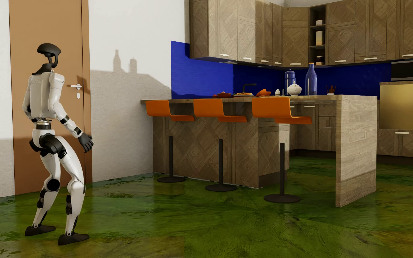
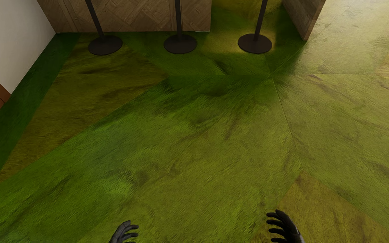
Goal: Do a 180
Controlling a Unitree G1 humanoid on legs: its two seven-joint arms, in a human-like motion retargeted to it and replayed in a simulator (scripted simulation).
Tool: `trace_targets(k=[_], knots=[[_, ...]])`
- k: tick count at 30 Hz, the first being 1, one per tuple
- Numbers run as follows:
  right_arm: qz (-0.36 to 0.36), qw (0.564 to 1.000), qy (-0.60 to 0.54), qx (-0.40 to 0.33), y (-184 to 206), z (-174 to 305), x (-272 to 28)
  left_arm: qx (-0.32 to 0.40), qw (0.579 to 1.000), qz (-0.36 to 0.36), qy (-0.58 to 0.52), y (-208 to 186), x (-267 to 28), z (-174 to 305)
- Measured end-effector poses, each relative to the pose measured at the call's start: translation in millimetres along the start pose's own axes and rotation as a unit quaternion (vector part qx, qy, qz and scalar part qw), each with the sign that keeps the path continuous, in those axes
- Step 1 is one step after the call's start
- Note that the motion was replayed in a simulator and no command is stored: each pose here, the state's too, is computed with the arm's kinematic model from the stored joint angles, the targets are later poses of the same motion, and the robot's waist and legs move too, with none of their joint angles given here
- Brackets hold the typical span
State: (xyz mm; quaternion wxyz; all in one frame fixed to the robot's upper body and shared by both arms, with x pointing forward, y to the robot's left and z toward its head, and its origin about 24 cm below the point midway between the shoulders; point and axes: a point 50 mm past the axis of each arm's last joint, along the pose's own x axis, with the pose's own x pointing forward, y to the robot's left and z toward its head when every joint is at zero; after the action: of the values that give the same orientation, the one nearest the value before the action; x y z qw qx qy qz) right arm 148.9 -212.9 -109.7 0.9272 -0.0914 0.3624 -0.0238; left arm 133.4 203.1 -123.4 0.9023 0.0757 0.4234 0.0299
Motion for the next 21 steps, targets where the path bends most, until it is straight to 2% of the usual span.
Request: trace_targets(k=[5,7,9,13,16,21], knots=[[-0.011,0.999,0.024,0.033,7,-1,1,-0.004,1.000,0.009,-0.020,0,4,12],[-0.008,0.999,0.023,0.035,10,-1,1,0.001,1.000,0.017,-0.006,2,1,3],[-0.006,1.000,0.012,0.022,8,5,4,0.004,1.000,0.005,0.013,-8,0,-3],[-0.009,1.000,-0.004,0.013,2,7,4,0.005,1.000,0.002,0.028,11,-5,-17],[0.018,1.000,-0.002,0.004,20,7,3,0.007,1.000,-0.015,0.006,-1,-1,-5],[0.019,1.000,0.001,-0.002,8,5,3,0.013,1.000,0.000,0.004,4,0,-1]])
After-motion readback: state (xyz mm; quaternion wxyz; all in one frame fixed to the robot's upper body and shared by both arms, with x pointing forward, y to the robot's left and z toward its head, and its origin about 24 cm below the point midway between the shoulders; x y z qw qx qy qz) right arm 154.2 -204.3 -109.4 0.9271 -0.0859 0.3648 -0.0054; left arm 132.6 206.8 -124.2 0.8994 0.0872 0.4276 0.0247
